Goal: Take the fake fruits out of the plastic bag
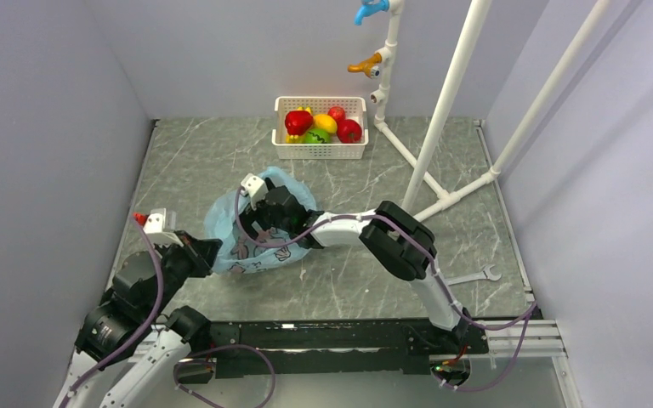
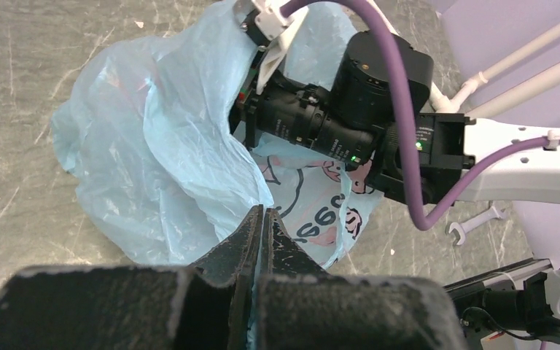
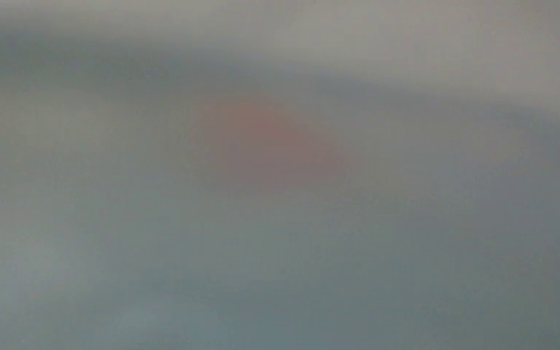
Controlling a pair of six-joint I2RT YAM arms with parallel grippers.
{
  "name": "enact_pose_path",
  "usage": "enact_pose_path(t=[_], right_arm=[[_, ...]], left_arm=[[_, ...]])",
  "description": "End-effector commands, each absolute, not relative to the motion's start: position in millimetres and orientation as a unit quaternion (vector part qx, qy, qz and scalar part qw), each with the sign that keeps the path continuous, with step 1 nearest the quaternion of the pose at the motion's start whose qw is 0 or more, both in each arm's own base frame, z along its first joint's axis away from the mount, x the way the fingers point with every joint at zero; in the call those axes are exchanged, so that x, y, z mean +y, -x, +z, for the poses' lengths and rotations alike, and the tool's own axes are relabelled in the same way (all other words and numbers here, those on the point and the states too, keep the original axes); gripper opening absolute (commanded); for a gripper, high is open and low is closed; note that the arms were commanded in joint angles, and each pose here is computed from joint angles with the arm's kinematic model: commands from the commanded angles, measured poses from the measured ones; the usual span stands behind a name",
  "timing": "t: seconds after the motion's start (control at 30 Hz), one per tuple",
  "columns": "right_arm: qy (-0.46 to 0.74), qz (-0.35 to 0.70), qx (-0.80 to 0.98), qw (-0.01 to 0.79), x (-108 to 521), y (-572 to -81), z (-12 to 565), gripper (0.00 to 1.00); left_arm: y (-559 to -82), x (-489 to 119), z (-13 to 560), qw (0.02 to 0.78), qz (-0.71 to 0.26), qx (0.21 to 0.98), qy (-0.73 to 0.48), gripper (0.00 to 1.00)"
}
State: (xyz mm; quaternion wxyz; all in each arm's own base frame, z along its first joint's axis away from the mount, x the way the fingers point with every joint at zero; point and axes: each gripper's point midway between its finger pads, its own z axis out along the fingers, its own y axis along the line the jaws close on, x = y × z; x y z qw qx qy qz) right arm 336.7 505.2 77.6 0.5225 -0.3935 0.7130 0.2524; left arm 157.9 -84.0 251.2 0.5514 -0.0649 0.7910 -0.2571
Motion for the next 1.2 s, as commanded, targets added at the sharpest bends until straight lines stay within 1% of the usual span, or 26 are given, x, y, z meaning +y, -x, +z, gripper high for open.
enact_pose_path(t=[0.0, 0.13, 0.27, 0.37, 0.43, 0.57, 0.67, 0.77, 1.0, 1.17], right_arm=[[0.458, 0.299, 0.647, 0.531, 538, -335, 95, 1.0], [0.481, 0.322, 0.623, 0.526, 554, -330, 93, 1.0], [0.499, 0.326, 0.621, 0.509, 571, -331, 76, 1.0], [0.49, 0.316, 0.632, 0.511, 583, -342, 71, 0.98], [0.489, 0.306, 0.645, 0.501, 589, -347, 61, 0.94], [0.487, 0.291, 0.653, 0.502, 594, -355, 46, 0.82], [0.49, 0.289, 0.655, 0.497, 597, -357, 44, 0.78], [0.49, 0.291, 0.659, 0.491, 596, -354, 45, 0.72], [0.479, 0.279, 0.686, 0.471, 578, -348, 24, 0.52], [0.461, 0.263, 0.696, 0.483, 565, -350, 40, 0.42]], left_arm=[[-163, -84, 265, 0.566, -0.253, 0.782, 0.057, 0.0], [-164, -83, 262, 0.563, -0.245, 0.787, 0.057, 0.0], [-164, -80, 257, 0.559, -0.235, 0.793, 0.062, 0.0], [-164, -77, 253, 0.557, -0.23, 0.796, 0.067, 0.0], [-164, -75, 248, 0.554, -0.223, 0.798, 0.076, 0.0], [-164, -71, 244, 0.553, -0.214, 0.801, 0.081, 0.0], [-162, -64, 240, 0.546, -0.199, 0.809, 0.091, 0.0], [-162, -62, 235, 0.54, -0.194, 0.812, 0.105, 0.0], [-164, -60, 233, 0.546, -0.191, 0.809, 0.108, 0.0], [-165, -65, 233, 0.547, -0.198, 0.808, 0.094, 0.0]])
